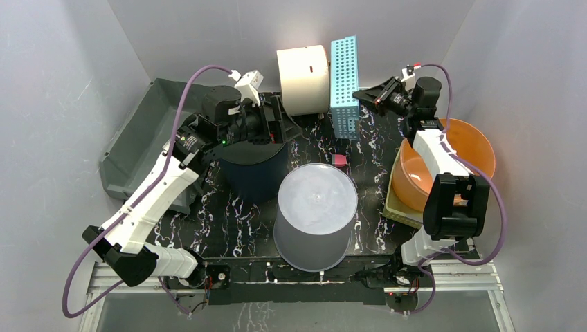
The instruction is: Turn the large container upside down
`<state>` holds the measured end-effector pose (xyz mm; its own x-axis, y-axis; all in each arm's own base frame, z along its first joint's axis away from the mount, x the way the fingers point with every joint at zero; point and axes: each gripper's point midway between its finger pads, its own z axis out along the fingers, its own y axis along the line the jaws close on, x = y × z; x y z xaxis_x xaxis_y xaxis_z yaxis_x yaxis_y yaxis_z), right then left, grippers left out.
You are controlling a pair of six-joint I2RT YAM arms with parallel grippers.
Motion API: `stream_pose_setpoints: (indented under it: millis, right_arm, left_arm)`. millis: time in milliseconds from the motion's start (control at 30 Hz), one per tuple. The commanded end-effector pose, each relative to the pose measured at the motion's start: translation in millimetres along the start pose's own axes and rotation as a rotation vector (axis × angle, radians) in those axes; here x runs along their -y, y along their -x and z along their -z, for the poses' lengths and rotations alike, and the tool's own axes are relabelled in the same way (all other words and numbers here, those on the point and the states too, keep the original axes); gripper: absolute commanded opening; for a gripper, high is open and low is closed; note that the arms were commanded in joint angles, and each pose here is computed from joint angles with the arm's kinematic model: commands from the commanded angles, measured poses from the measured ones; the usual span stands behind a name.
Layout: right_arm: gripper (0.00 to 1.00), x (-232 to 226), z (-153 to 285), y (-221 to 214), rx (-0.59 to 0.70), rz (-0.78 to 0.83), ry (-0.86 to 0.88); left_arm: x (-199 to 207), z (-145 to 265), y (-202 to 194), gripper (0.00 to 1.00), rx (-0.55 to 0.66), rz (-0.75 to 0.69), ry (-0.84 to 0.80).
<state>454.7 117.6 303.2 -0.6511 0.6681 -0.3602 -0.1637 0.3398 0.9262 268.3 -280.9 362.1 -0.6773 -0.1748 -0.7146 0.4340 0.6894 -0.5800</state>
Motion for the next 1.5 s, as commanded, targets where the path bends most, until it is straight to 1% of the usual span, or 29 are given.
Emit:
stream_pose_setpoints:
  millis: [0, 200, 400, 533, 567, 600, 667, 767, 833, 900, 1033, 1200, 1300, 1467]
  right_arm:
    - [0.00, -28.6, 8.1, 3.5, 0.009, 0.038, 0.145]
    - [0.00, -1.5, 2.1, 4.0, 0.028, -0.008, 0.062]
    - [0.00, 61.9, -2.3, -2.0, 0.011, -0.047, -0.190]
    - [0.00, 85.4, -2.3, -2.2, 0.011, -0.034, -0.273]
    - [0.02, 90.4, -2.0, -1.2, 0.014, -0.029, -0.300]
    - [0.08, 94.7, -0.5, -0.4, 0.016, -0.019, -0.327]
    - [0.16, 101.1, 2.5, 3.3, 0.029, -0.005, -0.378]
    - [0.42, 104.8, 7.8, 9.8, 0.038, 0.049, -0.437]
    - [0.54, 105.8, 10.8, 13.5, 0.041, 0.069, -0.467]
    - [0.57, 102.3, 12.7, 16.6, 0.046, 0.092, -0.474]
    - [0.57, 98.7, 16.8, 23.2, 0.061, 0.131, -0.505]
    - [0.57, 106.8, 29.6, 35.7, 0.107, 0.177, -0.624]
    - [0.58, 104.3, 37.6, 43.0, 0.145, 0.200, -0.665]
    - [0.59, 86.3, 41.7, 53.0, 0.190, 0.233, -0.645]
  left_arm:
    - [5.5, 8.6, -0.7, 0.93, 0.009, 0.000, -0.035]
    - [4.1, 11.1, -3.6, 0.94, 0.006, 0.000, -0.032]
    - [4.4, 10.3, -4.3, 0.94, 0.001, -0.001, -0.035]
    - [1.8, 7.9, -7.3, 0.94, -0.007, 0.003, -0.030]
    - [1.5, 7.3, -8.0, 0.94, -0.010, 0.005, -0.029]
    - [1.9, 7.1, -7.5, 0.94, -0.008, 0.006, -0.030]
    - [2.6, 5.7, -6.9, 0.94, -0.006, 0.009, -0.033]
    - [2.7, 4.6, -6.0, 0.94, -0.004, 0.012, -0.034]
    - [2.5, 3.4, -6.3, 0.94, -0.006, 0.013, -0.034]
    - [2.4, 1.9, -7.2, 0.94, -0.009, 0.017, -0.036]
    - [3.5, -0.3, -8.4, 0.94, -0.014, 0.027, -0.045]
    - [5.9, 0.8, -7.4, 0.94, -0.012, 0.030, -0.054]
    - [7.2, 1.9, -6.6, 0.94, -0.010, 0.035, -0.058]
    - [8.7, 0.5, -7.5, 0.94, -0.014, 0.042, -0.068]
